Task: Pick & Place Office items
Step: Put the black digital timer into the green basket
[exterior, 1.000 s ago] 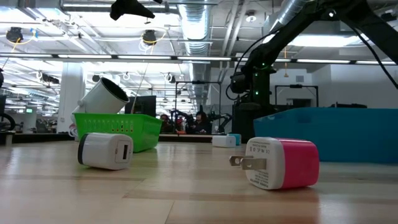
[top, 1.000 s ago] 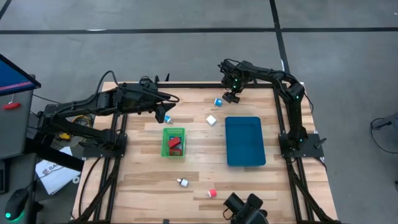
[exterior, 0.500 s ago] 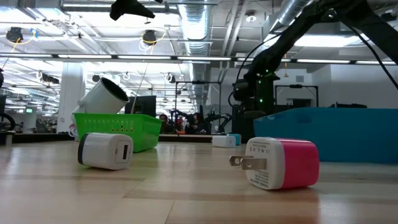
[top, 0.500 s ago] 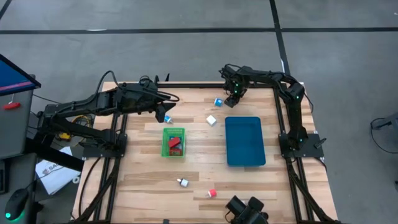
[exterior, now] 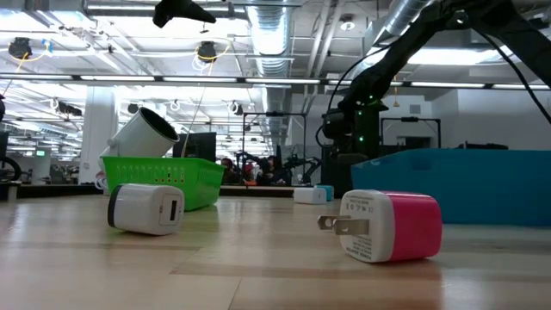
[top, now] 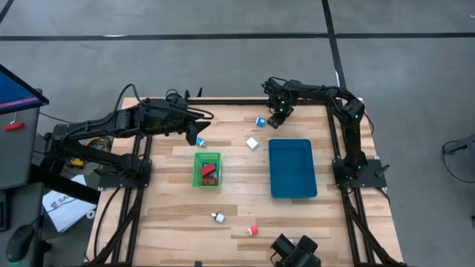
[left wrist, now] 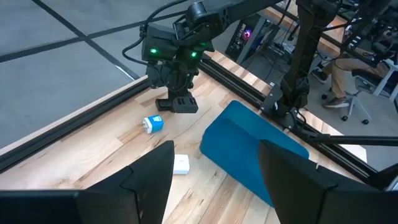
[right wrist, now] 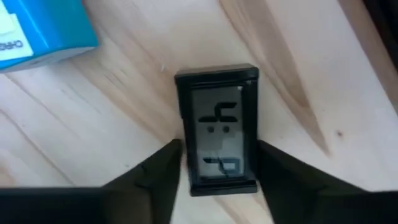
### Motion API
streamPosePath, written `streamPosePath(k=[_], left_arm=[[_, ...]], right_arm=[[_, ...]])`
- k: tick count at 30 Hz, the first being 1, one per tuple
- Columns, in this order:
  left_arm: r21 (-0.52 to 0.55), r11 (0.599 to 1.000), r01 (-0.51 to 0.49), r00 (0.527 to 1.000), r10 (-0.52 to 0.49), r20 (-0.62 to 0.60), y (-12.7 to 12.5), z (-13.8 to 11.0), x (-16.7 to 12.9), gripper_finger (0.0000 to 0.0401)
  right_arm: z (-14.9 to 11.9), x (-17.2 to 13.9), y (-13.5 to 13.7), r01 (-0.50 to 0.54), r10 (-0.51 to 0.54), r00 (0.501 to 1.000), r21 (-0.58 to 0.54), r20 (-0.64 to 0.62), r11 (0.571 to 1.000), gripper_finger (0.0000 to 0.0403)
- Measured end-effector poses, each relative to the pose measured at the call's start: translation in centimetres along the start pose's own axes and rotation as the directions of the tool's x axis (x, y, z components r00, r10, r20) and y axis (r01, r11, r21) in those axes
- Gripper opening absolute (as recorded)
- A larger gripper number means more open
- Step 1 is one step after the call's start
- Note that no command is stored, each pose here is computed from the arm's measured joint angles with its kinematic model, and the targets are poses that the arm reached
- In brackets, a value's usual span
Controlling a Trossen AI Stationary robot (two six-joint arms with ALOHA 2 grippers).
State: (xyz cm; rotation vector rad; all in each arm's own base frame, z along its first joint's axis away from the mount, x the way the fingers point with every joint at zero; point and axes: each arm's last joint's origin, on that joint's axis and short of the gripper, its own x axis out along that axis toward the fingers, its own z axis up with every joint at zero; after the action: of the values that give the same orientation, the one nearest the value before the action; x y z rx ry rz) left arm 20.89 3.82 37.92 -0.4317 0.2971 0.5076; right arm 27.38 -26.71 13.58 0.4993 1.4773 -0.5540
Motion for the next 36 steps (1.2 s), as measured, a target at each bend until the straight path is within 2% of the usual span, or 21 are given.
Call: streamPosePath(k=[3,10,13,17,22,28,32,36], left_arm=[[0.003,1.000,0.000,1.000,0.000,0.000,0.0,0.0,0.0,0.0227],[0.049,0.999,0.007,1.000,-0.007,-0.004,-0.1,-0.1,0.0,0.0227],[0.069,0.997,0.023,1.000,-0.022,-0.016,-0.2,-0.1,0.0,0.0227],[0.118,0.993,0.022,1.000,-0.019,-0.024,-0.1,-0.2,0.0,0.0227],[0.183,0.983,0.023,1.000,-0.019,-0.024,-0.1,-0.2,0.0,0.0227],[0.328,0.942,0.071,0.997,-0.062,-0.037,-0.7,-0.4,-0.2,0.0227],[0.478,0.869,0.125,0.992,-0.118,-0.045,-1.7,-0.8,-0.5,0.0227],[0.588,0.796,0.147,0.981,-0.194,0.017,-3.0,-0.5,-0.9,0.0227]], right_arm=[[-0.1,0.0,0.0,-0.009,0.009,1.000,0.000,-0.005,1.000,0.0134],[-0.3,-0.4,0.3,-0.106,0.107,0.992,0.006,-0.062,0.994,0.0135],[-0.7,-1.2,0.9,-0.204,0.205,0.971,0.021,-0.125,0.979,0.0135],[-0.6,-4.1,1.7,-0.330,0.333,0.941,0.053,-0.054,0.942,0.0139],[-1.1,-7.9,3.2,-0.405,0.404,0.914,0.040,0.035,0.913,0.0137],[-2.9,-13.7,5.8,-0.603,0.594,0.789,0.013,0.160,0.798,0.0138],[-4.6,-17.7,8.9,-0.715,0.709,0.673,-0.058,0.210,0.696,0.0138],[-6.0,-21.3,12.3,-0.815,0.819,0.524,-0.143,0.233,0.562,0.0138]])
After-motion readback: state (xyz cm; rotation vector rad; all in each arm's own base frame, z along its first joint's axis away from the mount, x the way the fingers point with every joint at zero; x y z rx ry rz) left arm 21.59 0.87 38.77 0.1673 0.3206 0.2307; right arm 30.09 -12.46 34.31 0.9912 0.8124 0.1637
